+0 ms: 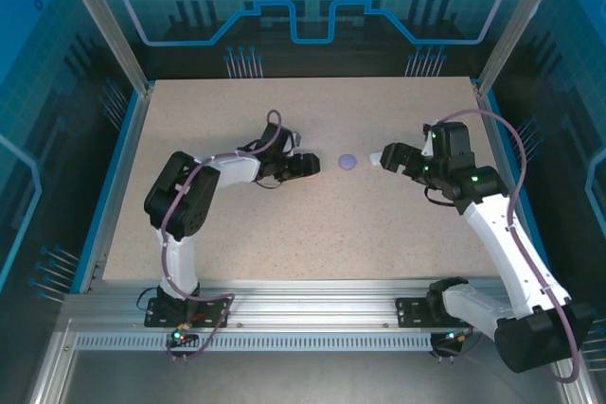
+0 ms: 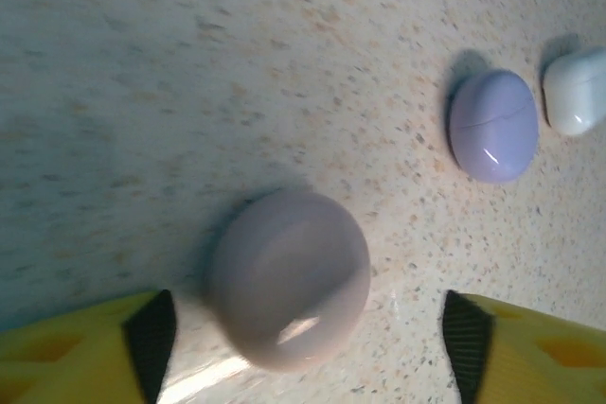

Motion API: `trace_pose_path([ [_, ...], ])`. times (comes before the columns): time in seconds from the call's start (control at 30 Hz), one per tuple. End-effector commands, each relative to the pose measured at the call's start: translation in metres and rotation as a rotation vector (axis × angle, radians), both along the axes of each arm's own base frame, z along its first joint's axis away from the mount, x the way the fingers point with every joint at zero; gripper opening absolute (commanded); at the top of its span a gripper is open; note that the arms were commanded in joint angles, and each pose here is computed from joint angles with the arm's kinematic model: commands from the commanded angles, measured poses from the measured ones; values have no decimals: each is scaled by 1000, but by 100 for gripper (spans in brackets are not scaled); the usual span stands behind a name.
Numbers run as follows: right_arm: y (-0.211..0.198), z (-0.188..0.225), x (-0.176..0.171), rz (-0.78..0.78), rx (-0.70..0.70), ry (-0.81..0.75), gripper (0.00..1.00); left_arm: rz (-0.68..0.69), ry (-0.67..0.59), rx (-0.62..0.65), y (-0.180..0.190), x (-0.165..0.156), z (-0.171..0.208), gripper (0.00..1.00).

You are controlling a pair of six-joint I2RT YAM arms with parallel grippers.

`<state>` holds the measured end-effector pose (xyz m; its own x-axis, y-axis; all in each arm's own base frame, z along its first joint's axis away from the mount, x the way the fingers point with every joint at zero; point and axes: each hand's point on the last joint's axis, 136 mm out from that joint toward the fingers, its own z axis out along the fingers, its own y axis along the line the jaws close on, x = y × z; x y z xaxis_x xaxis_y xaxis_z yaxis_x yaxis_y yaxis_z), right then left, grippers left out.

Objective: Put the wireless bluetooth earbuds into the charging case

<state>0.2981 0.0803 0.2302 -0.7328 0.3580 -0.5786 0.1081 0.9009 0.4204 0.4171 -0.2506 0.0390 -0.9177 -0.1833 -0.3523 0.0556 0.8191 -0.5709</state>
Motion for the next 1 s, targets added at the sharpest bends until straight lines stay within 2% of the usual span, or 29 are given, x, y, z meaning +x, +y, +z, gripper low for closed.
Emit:
trace_pose_path([
  [0.0,-9,18,-3,-22,-13,-32,100,61,58,101,43,-9,2,97],
  [0.17,-14,26,-5,-24,-30,-42,100,103,-1,164,73,-4,38,99],
  [0.37,-34,28,-1,-66,-125,-31,100,153,-176,258,104,1,108,99],
  [0.57,-74,34,10,-208,-277,-107,100,246,-458,305,131,-3,176,99],
  [0.7,-105,31,15,-342,-321,-169,100,260,-723,335,145,-18,213,99],
  [0.8,-121,21,23,-394,-376,-212,100,246,-862,397,155,-31,220,99],
  [0.87,-123,12,32,-354,-446,-242,100,258,-887,447,164,-37,215,99],
  [0.97,-124,-24,41,-267,-552,-229,100,304,-903,519,182,-46,198,99],
])
